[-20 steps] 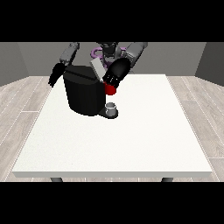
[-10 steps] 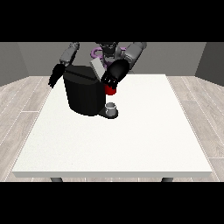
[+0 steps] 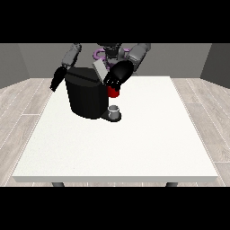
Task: Insert the coffee pod into the coffee machine and close the lid
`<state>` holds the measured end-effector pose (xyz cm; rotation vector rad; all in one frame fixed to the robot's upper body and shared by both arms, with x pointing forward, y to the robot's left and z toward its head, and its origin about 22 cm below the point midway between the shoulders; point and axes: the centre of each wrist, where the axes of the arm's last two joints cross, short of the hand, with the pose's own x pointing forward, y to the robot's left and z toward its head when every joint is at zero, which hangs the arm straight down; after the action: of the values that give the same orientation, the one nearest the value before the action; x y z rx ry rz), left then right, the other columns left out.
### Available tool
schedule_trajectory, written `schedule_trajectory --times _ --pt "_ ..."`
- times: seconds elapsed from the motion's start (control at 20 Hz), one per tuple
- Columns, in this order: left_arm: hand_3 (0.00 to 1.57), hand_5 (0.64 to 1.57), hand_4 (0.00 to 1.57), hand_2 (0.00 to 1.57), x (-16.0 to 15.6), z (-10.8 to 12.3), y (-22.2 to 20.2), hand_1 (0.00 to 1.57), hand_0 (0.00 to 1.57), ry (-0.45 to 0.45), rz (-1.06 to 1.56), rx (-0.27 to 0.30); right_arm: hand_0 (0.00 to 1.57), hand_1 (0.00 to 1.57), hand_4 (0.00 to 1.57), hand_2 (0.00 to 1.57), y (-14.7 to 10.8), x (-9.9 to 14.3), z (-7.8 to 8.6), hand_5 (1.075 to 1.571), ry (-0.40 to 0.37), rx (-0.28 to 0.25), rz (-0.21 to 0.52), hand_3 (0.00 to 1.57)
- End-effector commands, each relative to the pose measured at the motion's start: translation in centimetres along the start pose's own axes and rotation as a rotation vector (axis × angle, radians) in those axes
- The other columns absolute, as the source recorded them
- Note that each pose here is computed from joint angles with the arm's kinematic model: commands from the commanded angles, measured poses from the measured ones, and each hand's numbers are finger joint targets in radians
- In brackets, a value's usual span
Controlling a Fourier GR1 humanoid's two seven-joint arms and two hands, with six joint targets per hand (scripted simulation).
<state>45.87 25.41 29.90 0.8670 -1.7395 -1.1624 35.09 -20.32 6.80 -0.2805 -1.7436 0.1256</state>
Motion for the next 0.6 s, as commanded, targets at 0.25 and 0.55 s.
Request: schedule_trajectory --times 0.25,0.55 --pt "0.65 1.571 0.0 0.87 -0.6 0.4 0.9 0.74 0.74 -0.02 -0.108 0.065 0.0 0.0 0.09 0.0 -1.1 1.2 -1.0 1.571 -0.032 -0.018 -0.003 0.0" --pt "0.46 1.571 0.0 0.59 -0.9 0.5 1.2 0.0 0.0 0.019 -0.144 0.083 0.0 0.0 0.15 0.0 0.0 1.5 -1.1 1.571 -0.039 -0.003 0.028 0.0"
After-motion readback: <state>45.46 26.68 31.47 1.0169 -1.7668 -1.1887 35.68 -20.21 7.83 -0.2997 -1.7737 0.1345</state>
